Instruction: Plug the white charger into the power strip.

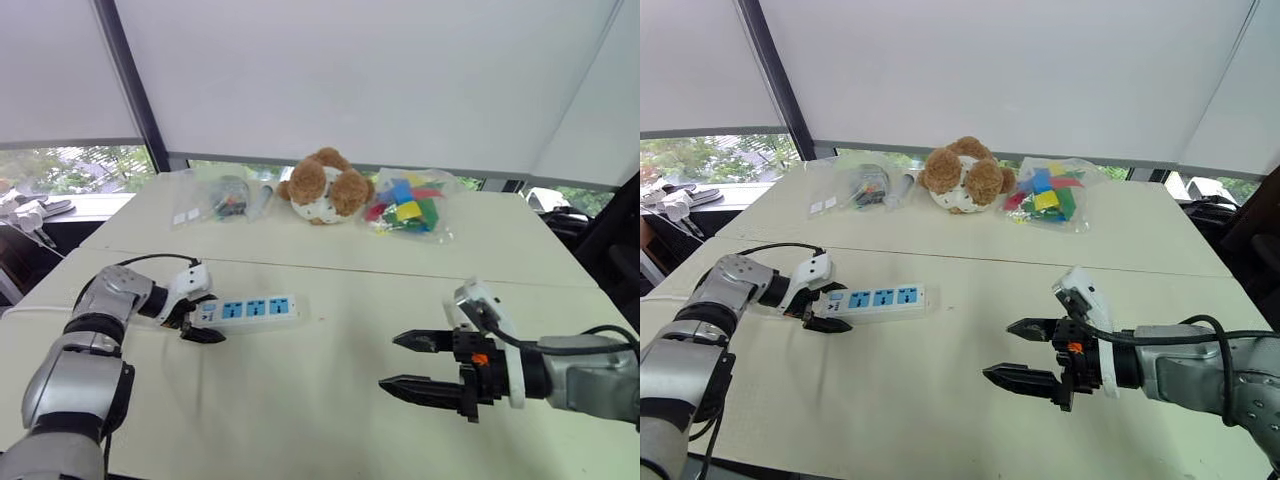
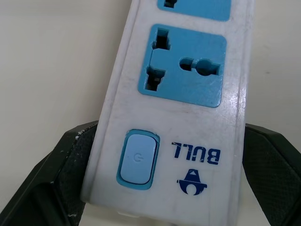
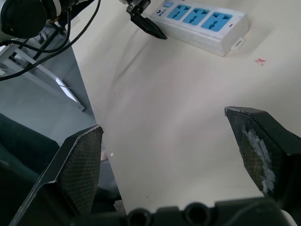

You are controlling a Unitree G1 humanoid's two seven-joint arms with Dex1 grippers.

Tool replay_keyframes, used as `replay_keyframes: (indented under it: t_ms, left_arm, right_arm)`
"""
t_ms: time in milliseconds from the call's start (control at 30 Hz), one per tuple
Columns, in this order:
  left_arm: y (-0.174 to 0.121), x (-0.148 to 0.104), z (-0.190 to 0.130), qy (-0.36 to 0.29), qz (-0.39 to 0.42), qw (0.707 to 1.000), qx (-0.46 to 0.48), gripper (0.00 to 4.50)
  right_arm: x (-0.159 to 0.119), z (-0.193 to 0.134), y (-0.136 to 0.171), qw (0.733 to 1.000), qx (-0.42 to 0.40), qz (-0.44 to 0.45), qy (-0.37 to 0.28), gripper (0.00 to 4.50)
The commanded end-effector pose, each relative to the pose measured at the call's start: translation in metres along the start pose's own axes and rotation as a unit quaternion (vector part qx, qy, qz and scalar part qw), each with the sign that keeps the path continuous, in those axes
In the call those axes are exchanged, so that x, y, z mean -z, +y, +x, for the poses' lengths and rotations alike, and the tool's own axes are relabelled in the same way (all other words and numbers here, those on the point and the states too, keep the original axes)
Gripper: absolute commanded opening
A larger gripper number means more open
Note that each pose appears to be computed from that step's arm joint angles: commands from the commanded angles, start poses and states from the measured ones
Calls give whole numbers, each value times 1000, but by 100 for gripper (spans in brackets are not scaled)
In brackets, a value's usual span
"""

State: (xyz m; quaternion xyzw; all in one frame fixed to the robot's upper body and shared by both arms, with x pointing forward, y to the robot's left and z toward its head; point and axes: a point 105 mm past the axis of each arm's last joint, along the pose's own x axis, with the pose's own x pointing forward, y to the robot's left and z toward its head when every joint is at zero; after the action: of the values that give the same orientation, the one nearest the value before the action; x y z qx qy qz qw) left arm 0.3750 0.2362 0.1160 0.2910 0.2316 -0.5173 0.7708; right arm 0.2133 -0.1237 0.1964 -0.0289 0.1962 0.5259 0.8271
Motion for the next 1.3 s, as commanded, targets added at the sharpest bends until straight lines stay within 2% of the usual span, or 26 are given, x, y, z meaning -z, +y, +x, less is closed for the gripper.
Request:
replay_keyframes:
  t_ms: [33, 67, 100, 300, 433, 567, 700, 800, 967, 1100, 1300]
  left_arm:
    - [0, 1, 1, -12, 7, 1000, -10, 369]
    - [0, -1, 2, -18, 7, 1000, -13, 327]
    - [0, -2, 2, -23, 7, 1000, -15, 305]
    - [-1, -12, 5, -40, 34, 999, -4, 306]
    - [-16, -33, 23, -59, 85, 993, 58, 306]
    - [-44, -58, 47, -84, 125, 979, 140, 306]
    - [-66, -71, 60, -86, 129, 972, 179, 306]
    - [-79, -73, 68, -53, 131, 969, 204, 306]
    - [-89, -77, 77, -2, 138, 966, 218, 306]
    - [-94, -77, 78, 8, 134, 965, 224, 306]
    - [-93, -73, 82, 6, 125, 969, 213, 306]
  right_arm:
    - [-8, -4, 0, 1000, -1, -16, -9, 450]
    - [-7, -4, -1, 1000, 1, -15, -8, 450]
    - [-7, -5, -2, 1000, 3, -14, -7, 450]
    - [-7, -12, -13, 1000, 28, -7, -5, 450]
    - [-12, -35, -51, 992, 129, 7, -8, 450]
    - [-7, -70, -101, 960, 271, 62, 31, 450]
    - [-8, -88, -127, 935, 335, 102, 63, 450]
    - [-10, -95, -149, 913, 378, 124, 92, 450]
    - [-24, -89, -181, 895, 398, 175, 103, 450]
    - [-31, -81, -192, 893, 387, 191, 130, 450]
    - [-18, -78, -205, 879, 383, 221, 177, 450]
